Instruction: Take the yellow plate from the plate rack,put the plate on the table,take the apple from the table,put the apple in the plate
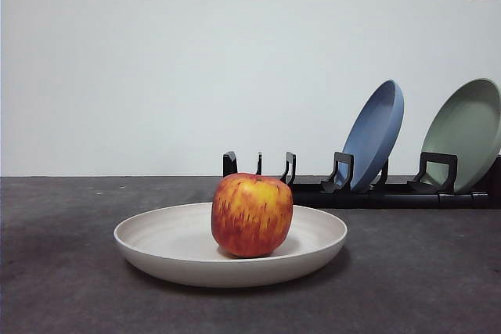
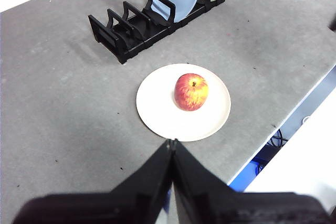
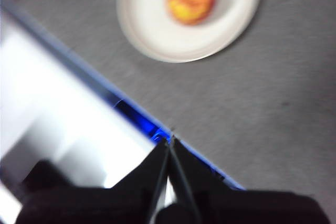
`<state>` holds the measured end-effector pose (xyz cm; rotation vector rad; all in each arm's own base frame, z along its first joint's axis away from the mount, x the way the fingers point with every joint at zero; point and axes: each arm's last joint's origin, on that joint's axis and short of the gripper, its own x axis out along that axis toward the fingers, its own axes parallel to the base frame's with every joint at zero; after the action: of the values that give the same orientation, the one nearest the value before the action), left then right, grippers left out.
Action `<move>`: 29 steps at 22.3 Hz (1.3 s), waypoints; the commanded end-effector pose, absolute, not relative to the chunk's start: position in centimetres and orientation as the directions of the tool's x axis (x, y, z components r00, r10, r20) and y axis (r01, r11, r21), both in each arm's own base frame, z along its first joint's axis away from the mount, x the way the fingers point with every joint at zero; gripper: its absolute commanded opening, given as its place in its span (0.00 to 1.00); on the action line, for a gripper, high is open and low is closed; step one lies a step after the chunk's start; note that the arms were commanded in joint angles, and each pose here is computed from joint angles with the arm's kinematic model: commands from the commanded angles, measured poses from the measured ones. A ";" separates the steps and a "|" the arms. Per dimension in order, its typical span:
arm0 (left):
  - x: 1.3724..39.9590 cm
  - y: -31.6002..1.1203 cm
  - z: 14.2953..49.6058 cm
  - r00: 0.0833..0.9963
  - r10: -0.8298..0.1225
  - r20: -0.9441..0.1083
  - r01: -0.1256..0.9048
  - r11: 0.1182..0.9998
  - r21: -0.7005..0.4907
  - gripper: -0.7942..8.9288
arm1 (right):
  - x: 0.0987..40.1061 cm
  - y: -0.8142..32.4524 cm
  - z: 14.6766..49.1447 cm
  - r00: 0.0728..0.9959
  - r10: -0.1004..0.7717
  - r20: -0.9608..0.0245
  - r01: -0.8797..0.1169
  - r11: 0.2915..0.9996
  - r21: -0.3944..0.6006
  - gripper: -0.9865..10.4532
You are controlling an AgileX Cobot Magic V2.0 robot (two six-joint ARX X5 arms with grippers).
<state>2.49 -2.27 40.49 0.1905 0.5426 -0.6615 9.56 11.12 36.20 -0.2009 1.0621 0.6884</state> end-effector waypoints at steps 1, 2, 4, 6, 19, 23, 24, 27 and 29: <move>2.5 -2.3 40.5 0.654 -0.536 -0.534 0.628 0.778 -0.012 0.08 | 9.8 11.1 36.2 0.361 0.378 -0.852 -0.556 0.821 0.128 0.09; 2.5 -2.3 40.5 0.654 -0.536 -0.534 0.628 0.778 -0.012 0.08 | 9.9 11.0 36.2 0.394 0.347 -0.851 -0.539 0.837 0.092 0.09; 2.5 -2.3 40.5 0.654 -0.535 -0.535 0.628 0.778 -0.011 0.08 | 10.1 10.8 36.2 0.455 0.287 -0.843 -0.504 0.863 0.022 0.09; 2.5 -2.3 40.5 0.653 -0.535 -0.536 0.628 0.778 -0.011 0.08 | 10.2 10.7 36.3 0.506 0.233 -0.831 -0.470 0.882 -0.039 0.09; 4.3 -2.5 43.4 0.884 -0.457 -0.098 0.464 0.835 0.296 0.08 | 10.4 10.4 36.3 0.589 0.128 -0.798 -0.397 0.906 -0.148 0.09; 5.6 -1.5 38.6 0.954 -0.288 0.087 0.254 0.925 0.284 0.08 | 10.4 10.4 36.3 0.590 0.128 -0.798 -0.397 0.906 -0.148 0.09; 5.9 -1.4 37.4 0.962 -0.257 0.094 0.222 0.935 0.276 0.08 | 10.4 10.4 36.3 0.589 0.128 -0.798 -0.397 0.906 -0.148 0.09; 6.7 -0.9 32.7 0.976 -0.202 0.083 0.182 0.962 0.202 0.08 | 10.4 10.4 36.3 0.589 0.128 -0.798 -0.397 0.906 -0.148 0.09; 7.3 -0.7 29.3 0.984 -0.168 0.053 0.159 0.977 0.140 0.08 | 10.4 10.4 36.3 0.590 0.128 -0.798 -0.397 0.906 -0.148 0.09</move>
<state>6.80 -0.72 31.32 0.2031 -0.1034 -0.1665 10.40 10.30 36.35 -0.3363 0.8951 0.3177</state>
